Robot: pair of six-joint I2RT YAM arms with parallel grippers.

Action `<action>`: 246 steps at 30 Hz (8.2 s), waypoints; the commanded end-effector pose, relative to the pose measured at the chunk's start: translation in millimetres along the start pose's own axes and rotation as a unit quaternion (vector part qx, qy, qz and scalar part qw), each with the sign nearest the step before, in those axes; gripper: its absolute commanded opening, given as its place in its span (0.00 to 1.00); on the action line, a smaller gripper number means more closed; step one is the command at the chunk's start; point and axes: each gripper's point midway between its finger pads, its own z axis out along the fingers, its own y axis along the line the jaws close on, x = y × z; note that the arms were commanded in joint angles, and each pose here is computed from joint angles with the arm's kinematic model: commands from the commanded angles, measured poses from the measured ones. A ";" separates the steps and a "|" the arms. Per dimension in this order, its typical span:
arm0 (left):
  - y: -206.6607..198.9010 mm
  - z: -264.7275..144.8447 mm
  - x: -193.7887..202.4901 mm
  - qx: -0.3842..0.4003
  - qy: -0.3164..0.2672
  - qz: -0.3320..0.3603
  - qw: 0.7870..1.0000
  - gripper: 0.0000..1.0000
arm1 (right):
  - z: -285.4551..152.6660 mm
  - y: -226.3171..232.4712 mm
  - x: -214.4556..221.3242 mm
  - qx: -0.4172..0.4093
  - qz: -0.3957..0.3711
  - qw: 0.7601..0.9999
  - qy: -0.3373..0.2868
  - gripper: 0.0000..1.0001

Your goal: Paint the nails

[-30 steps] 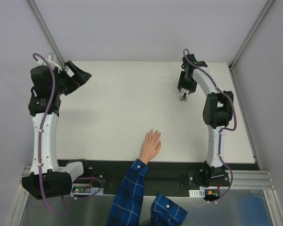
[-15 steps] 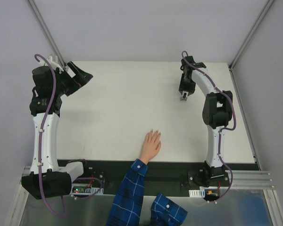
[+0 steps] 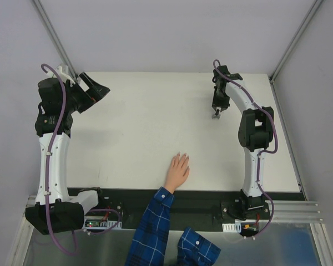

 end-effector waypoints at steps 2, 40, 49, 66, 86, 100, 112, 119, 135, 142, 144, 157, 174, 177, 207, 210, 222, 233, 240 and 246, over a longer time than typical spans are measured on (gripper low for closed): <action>-13.3 -5.2 1.5 0.029 -0.003 0.001 1.000 0.95 | -13.9 0.6 -12.7 -0.001 -0.004 1.000 -0.024 0.30; -34.8 -17.4 49.1 0.088 0.073 -0.007 0.993 0.84 | -75.0 22.8 8.3 -0.104 -0.120 0.987 -0.010 0.01; -121.9 29.6 131.0 0.222 0.128 0.275 0.927 0.79 | -166.4 25.9 76.0 -0.223 -0.089 0.970 0.044 0.01; -209.3 46.3 204.6 0.516 0.091 0.331 0.785 0.64 | -304.3 80.7 119.7 -0.444 -0.020 0.891 0.099 0.01; -230.5 36.9 218.8 0.566 0.095 0.324 0.752 0.43 | -343.9 96.5 97.9 -0.499 0.037 0.862 0.078 0.01; -235.1 39.9 220.9 0.566 0.097 0.320 0.754 0.38 | -342.0 92.9 100.1 -0.478 0.035 0.874 0.078 0.01; -234.7 45.2 228.2 0.541 0.101 0.355 0.755 0.37 | -334.9 74.8 104.2 -0.390 -0.003 0.919 0.050 0.01; -244.0 39.2 231.4 0.551 0.097 0.361 0.746 0.55 | -329.9 71.6 105.8 -0.368 -0.005 0.929 0.050 0.01; -246.2 48.1 239.6 0.542 0.105 0.375 0.745 0.42 | -331.6 75.6 107.9 -0.372 -0.005 0.927 0.054 0.01; -247.1 49.0 244.2 0.542 0.111 0.379 0.742 0.44 | -332.9 76.1 107.9 -0.374 -0.006 0.926 0.053 0.01; -249.0 49.3 243.8 0.543 0.110 0.379 0.741 0.40 | -332.7 76.4 108.5 -0.374 -0.006 0.926 0.054 0.01; -251.5 50.2 246.2 0.543 0.114 0.378 0.741 0.32 | -331.2 78.0 109.7 -0.372 -0.008 0.926 0.058 0.01; -240.4 38.5 238.8 0.493 0.152 0.342 0.785 0.00 | -338.6 65.8 104.8 -0.389 -0.098 0.916 -0.020 0.74; -246.7 27.0 230.9 0.496 0.148 0.309 0.798 0.00 | -360.7 74.4 99.3 -0.440 -0.115 0.888 -0.076 0.80; -273.7 -28.6 181.5 0.593 0.024 0.202 0.779 0.00 | -375.7 119.6 92.3 -0.527 -0.166 0.819 -0.158 0.01; -273.3 -45.2 166.6 0.627 0.015 0.159 0.763 0.00 | -403.0 127.8 135.8 -0.655 -0.282 0.680 -0.169 0.00; -268.6 -52.9 169.4 0.632 0.076 0.190 0.748 0.00 | -425.4 126.8 118.8 -0.686 -0.214 0.674 -0.172 0.48; -238.4 22.8 140.1 0.410 -0.006 0.263 0.873 0.00 | -399.9 102.9 59.0 -0.453 0.013 0.854 -0.255 0.81; -246.5 23.7 134.3 0.398 -0.018 0.267 0.877 0.00 | -403.6 124.9 46.1 -0.421 0.022 0.864 -0.275 0.66; -248.4 20.4 135.2 0.398 -0.020 0.269 0.877 0.00 | -400.0 145.1 41.4 -0.422 0.023 0.866 -0.266 0.56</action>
